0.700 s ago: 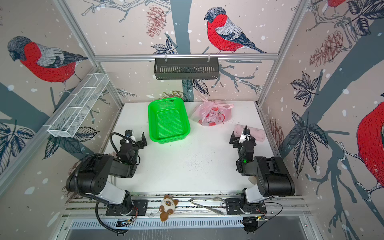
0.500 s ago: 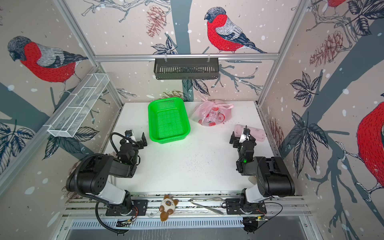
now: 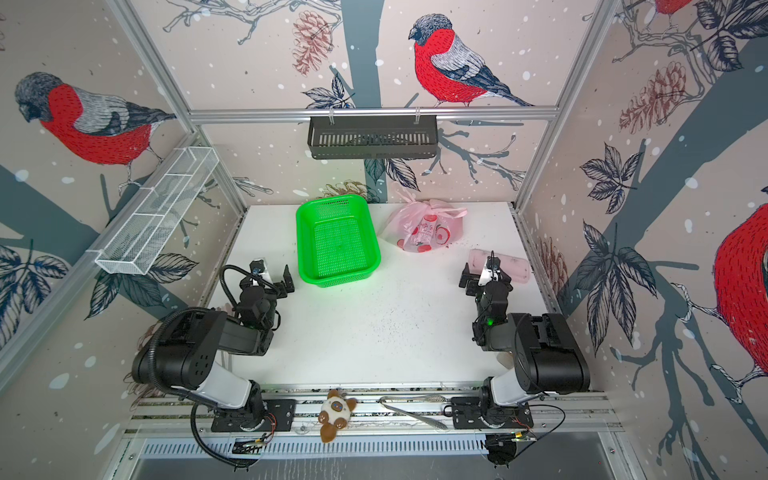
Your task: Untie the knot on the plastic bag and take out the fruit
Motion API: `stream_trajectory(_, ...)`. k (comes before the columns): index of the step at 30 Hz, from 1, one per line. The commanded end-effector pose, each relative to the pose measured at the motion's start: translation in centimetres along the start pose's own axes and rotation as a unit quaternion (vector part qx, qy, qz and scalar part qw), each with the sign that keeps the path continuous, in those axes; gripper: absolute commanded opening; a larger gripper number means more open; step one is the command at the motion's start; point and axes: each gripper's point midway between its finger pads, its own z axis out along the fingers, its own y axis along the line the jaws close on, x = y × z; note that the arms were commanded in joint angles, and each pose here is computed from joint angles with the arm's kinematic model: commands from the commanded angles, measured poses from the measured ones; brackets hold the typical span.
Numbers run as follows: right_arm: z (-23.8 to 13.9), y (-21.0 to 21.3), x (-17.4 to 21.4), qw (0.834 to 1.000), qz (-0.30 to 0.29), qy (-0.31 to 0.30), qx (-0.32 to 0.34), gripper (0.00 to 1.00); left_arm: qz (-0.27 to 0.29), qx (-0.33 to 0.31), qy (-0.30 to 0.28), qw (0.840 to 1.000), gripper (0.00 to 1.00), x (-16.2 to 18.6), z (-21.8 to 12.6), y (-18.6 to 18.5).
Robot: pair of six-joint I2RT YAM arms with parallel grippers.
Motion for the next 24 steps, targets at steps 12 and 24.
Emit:
stream_trajectory(12,0.0,0.2,-0.4,1.000,-0.004,-0.008,-0.004,0.99,-0.003,0.003,-0.018,1.000,0.98,-1.0,0.1,-0.1)
stream_trajectory(24,0.9,-0.4,-1.8,1.000,-0.001,0.007,0.014,0.99,-0.013,-0.028,-0.019,0.999,0.98,-2.7,0.0,1.0)
